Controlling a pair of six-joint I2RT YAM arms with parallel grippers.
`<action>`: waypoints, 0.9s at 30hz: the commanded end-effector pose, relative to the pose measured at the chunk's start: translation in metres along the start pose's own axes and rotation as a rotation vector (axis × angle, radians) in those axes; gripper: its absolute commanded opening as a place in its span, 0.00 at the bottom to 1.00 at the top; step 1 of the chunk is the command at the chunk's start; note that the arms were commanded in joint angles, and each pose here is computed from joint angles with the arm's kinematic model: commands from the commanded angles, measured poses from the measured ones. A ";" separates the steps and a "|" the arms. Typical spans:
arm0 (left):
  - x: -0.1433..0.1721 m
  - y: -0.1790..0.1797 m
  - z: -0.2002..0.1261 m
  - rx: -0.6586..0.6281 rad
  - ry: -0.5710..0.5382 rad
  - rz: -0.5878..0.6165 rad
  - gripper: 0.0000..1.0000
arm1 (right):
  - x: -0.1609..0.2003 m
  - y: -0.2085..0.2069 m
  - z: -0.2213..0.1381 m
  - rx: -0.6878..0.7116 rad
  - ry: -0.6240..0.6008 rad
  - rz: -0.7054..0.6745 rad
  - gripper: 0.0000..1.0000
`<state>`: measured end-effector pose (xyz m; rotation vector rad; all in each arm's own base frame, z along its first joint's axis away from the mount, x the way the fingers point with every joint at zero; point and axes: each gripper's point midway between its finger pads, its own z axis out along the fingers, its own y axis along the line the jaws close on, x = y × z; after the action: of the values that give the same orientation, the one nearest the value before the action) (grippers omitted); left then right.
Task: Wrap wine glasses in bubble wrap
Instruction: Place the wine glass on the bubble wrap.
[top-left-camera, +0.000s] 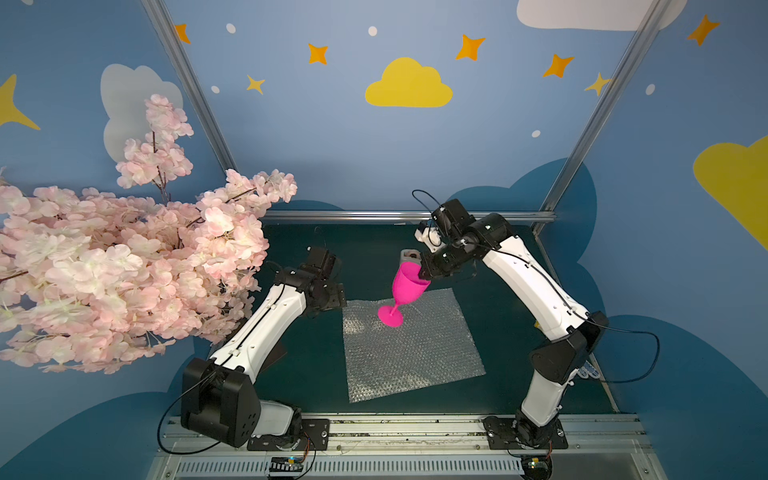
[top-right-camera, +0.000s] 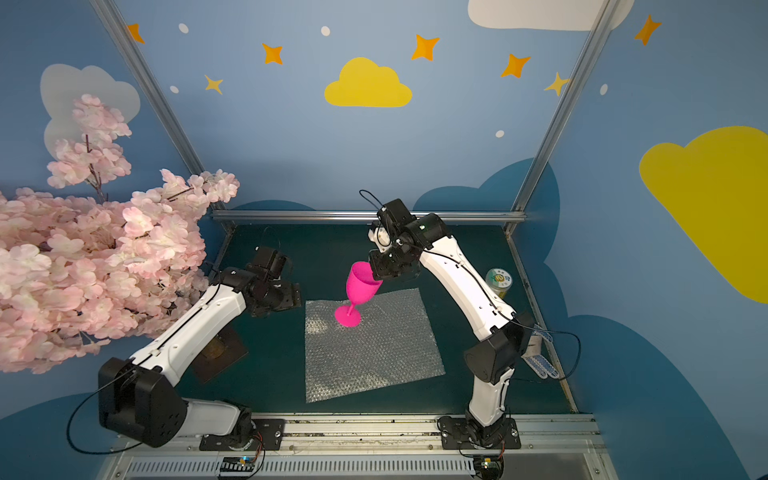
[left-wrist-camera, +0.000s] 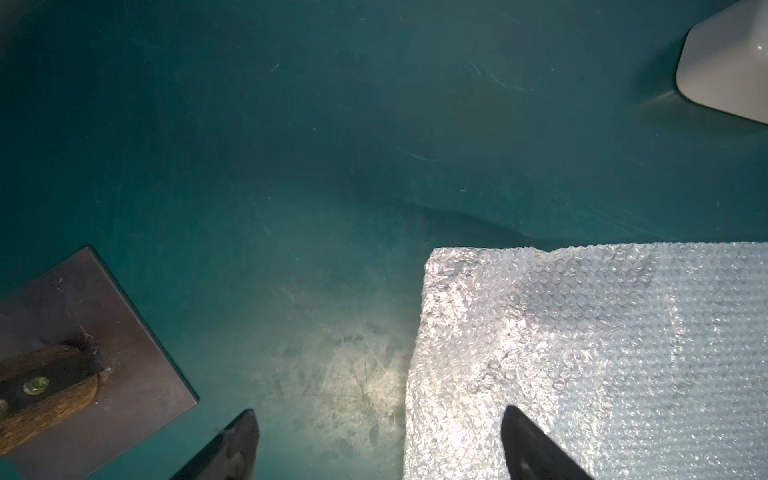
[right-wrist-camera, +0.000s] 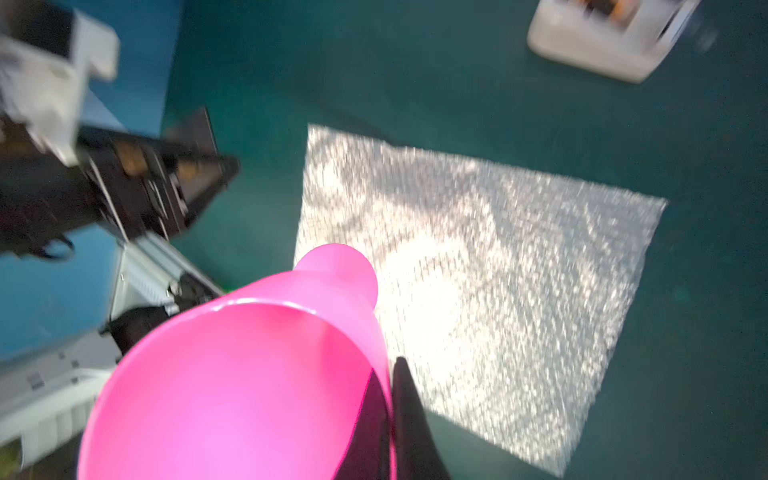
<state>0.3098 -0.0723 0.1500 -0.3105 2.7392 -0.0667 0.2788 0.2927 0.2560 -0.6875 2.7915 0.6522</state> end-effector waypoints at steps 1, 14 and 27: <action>-0.004 -0.011 0.002 0.027 0.016 0.029 0.90 | 0.073 0.020 0.018 -0.071 0.302 -0.065 0.00; -0.010 -0.025 0.002 0.036 0.032 0.065 0.90 | 0.074 0.008 0.105 0.027 0.550 -0.194 0.04; 0.040 -0.031 0.010 0.090 0.167 0.042 0.90 | -0.020 -0.017 0.102 0.211 0.222 -0.151 0.49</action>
<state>0.3061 -0.1014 0.1359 -0.2189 2.8294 -0.1461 0.2873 0.3440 0.1300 -1.1229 3.0086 0.2950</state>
